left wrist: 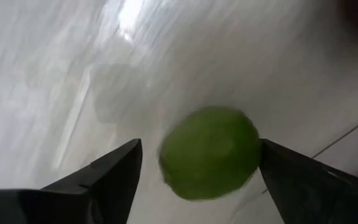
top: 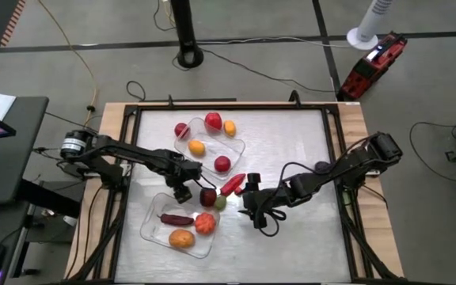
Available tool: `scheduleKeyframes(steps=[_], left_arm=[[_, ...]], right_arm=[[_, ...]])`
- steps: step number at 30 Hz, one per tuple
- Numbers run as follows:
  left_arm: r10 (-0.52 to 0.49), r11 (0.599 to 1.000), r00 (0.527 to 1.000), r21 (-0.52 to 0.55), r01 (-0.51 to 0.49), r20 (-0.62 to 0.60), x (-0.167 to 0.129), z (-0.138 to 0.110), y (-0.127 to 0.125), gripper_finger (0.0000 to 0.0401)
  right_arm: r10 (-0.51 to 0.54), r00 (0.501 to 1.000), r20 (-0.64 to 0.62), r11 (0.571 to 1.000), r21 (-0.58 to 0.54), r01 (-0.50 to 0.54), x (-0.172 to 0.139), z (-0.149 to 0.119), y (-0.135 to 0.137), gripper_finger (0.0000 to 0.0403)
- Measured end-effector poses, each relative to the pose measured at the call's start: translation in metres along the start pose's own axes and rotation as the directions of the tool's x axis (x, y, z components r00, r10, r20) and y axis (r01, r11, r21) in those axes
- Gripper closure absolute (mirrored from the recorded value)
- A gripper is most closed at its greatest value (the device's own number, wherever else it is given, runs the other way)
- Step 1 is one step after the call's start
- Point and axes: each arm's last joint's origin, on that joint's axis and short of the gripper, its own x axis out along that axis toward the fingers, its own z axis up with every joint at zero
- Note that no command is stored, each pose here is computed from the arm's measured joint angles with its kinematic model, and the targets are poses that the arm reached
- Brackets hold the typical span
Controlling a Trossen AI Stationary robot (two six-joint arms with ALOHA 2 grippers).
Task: Sort produce into baskets
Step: Put the left lime into the top transparent bin
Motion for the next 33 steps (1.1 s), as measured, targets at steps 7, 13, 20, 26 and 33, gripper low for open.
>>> scheduleKeyframes(steps=[7, 13, 20, 26, 33], left_arm=[[0.026, 1.000, 0.999, 0.014, -0.026, 0.021, -0.001, 0.000, 0.001, 0.0163], [0.054, 0.998, 0.998, 0.020, -0.054, 0.036, -0.001, 0.000, 0.002, 0.0200], [0.017, 0.999, 0.997, 0.050, -0.021, 0.078, -0.020, 0.003, -0.004, 0.0204], [-0.096, 0.988, 0.966, 0.138, 0.064, 0.241, -0.073, 0.003, -0.018, 0.0205], [-0.023, 0.987, 0.828, 0.143, -0.069, 0.561, -0.113, 0.002, -0.014, 0.0191]], right_arm=[[0.000, 1.000, 0.003, 1.000, -0.001, 0.000, 0.000, 0.000, 0.000, 0.0102], [0.001, 1.000, 0.002, 1.000, -0.002, -0.001, 0.000, 0.000, 0.000, 0.0102], [0.000, 1.000, -0.020, 1.000, -0.008, 0.000, -0.003, -0.001, -0.001, 0.0102], [-0.053, 0.998, -0.029, 0.998, 0.026, 0.053, -0.035, 0.005, -0.008, 0.0102], [-0.159, 0.987, 0.011, 0.987, 0.019, 0.159, -0.048, -0.010, -0.015, 0.0102]])
